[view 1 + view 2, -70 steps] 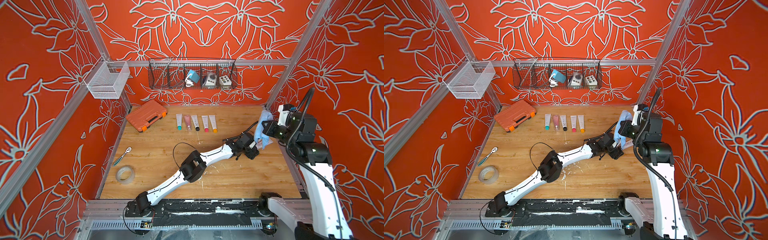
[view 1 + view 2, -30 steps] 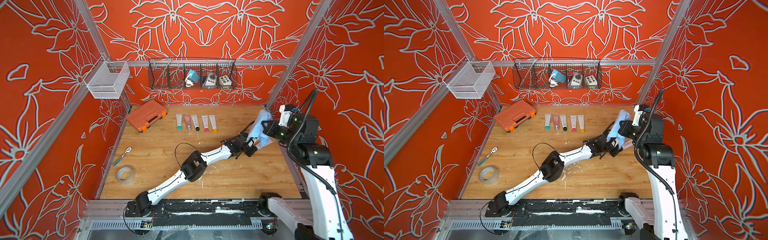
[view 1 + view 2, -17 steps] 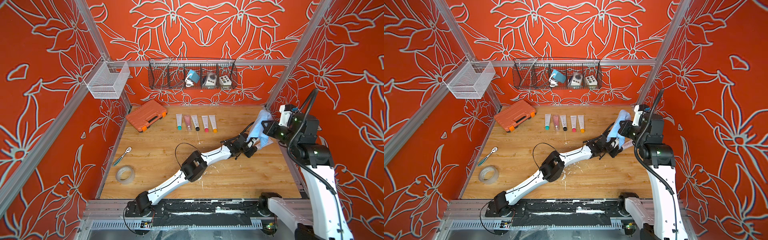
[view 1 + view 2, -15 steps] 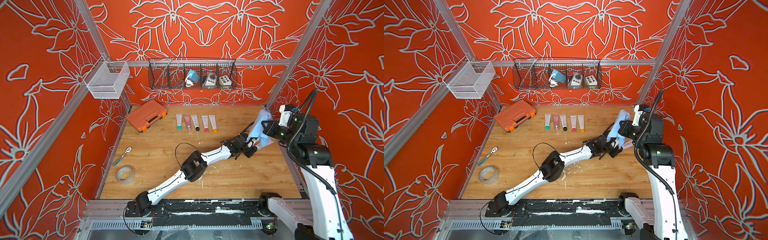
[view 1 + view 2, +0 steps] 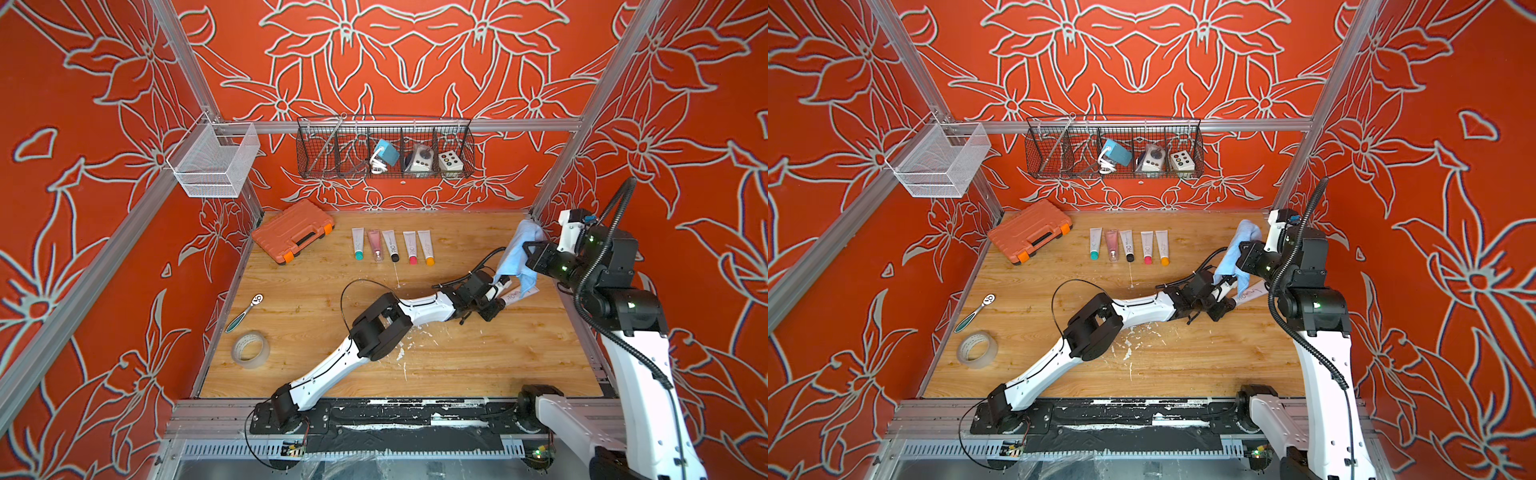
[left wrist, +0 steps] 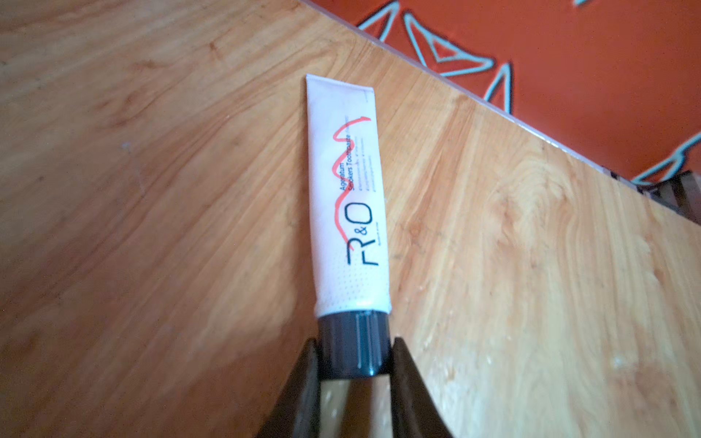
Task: Wipe the surface of the toothpaste tube
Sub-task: Move the toothpaste to the center of the board.
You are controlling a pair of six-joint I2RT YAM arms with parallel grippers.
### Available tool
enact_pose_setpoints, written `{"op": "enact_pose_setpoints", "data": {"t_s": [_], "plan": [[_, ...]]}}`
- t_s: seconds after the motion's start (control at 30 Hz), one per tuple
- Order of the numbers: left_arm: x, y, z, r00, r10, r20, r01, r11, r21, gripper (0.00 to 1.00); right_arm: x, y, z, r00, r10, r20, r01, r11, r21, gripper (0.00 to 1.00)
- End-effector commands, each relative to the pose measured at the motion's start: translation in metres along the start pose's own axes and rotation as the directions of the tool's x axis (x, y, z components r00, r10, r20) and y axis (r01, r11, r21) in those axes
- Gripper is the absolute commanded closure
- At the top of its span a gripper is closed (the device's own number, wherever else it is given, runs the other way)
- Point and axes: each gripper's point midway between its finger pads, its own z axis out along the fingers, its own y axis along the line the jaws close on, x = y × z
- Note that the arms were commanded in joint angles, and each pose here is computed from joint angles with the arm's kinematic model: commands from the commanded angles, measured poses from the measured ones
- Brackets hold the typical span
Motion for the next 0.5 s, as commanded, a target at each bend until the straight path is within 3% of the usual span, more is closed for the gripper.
{"op": "enact_pose_setpoints", "data": {"t_s": [0.0, 0.2, 0.47], "plan": [[-0.031, 0.002, -0.033, 0.997, 0.025, 0.072, -0.024, 1.000, -0.012, 0.79, -0.002, 0.005, -0.007, 1.000, 0.007, 0.022, -0.007, 1.000, -0.025, 1.00], [-0.012, 0.014, -0.077, 0.998, -0.009, 0.055, 0.012, 0.998, -0.057, 0.80, 0.003, 0.005, -0.007, 1.000, 0.005, 0.013, -0.005, 0.999, -0.033, 1.00], [0.036, 0.022, -0.148, 0.998, -0.058, -0.014, 0.056, 0.987, -0.151, 0.80, 0.020, 0.001, 0.001, 0.999, 0.004, -0.035, -0.005, 0.999, -0.050, 1.00]]}}
